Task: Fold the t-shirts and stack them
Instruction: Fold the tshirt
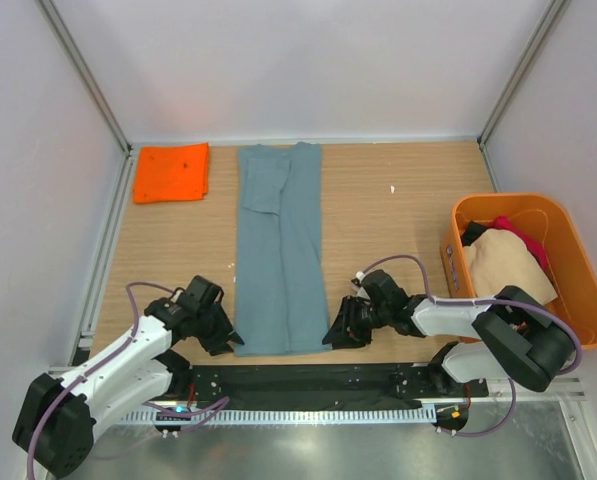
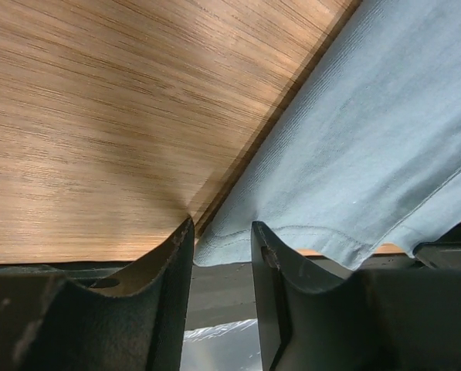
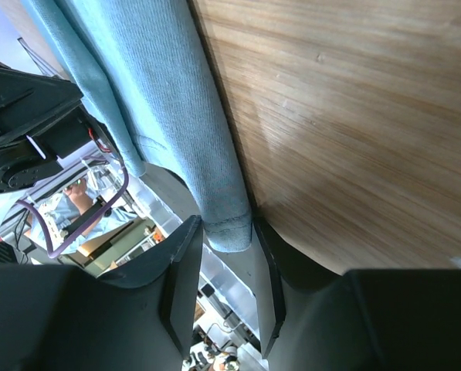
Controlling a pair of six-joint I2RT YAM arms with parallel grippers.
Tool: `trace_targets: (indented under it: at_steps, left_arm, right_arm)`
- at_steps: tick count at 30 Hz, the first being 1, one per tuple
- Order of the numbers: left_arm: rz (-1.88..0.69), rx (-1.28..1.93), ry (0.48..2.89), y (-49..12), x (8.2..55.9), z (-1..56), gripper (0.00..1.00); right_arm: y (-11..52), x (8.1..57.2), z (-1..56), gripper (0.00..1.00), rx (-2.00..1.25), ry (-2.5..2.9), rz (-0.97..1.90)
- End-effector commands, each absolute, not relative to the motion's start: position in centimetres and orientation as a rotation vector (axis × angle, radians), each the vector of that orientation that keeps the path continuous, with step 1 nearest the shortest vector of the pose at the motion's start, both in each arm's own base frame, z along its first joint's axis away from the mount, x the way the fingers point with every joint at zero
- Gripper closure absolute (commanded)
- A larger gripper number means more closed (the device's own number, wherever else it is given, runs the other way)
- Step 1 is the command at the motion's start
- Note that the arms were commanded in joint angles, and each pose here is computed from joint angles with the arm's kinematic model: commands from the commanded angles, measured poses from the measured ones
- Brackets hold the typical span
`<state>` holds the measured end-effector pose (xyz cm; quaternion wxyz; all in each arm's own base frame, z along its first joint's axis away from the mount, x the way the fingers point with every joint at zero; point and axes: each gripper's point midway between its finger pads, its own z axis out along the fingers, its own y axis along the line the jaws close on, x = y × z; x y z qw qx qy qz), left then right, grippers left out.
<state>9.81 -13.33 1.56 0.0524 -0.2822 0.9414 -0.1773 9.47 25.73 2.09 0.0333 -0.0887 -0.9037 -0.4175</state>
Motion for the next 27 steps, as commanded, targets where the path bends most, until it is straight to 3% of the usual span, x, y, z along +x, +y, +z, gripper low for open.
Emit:
trace_targets:
  at_steps: [1,7,11,13,27]
  left_arm:
    - [-0.536,-0.893,2.847,-13.2,10.0,1.1,0.64]
    - [-0.53,-0.899,2.846,-13.2,10.0,1.0,0.8]
    - [-0.516,-0.9,2.849,-13.0,9.9,1.1,0.99]
    - [-0.508,-0.892,2.84,-12.9,10.1,1.5,1.0]
    - [-0.46,-0.75,2.842,-12.5,10.9,5.3,1.0]
  right_arm:
    - [25.3,9.2,1.1,0.62,-0.299,-2.808,-1.239]
    - [25.1,9.1,1.0,0.69,-0.318,-2.81,-1.23]
    - [25.3,9.0,1.3,0.85,-0.304,-2.806,-1.24]
    - [25.2,8.8,1.3,0.99,-0.292,-2.81,-1.221]
    - [26.8,6.0,3.5,0.99,-0.143,-2.806,-1.215]
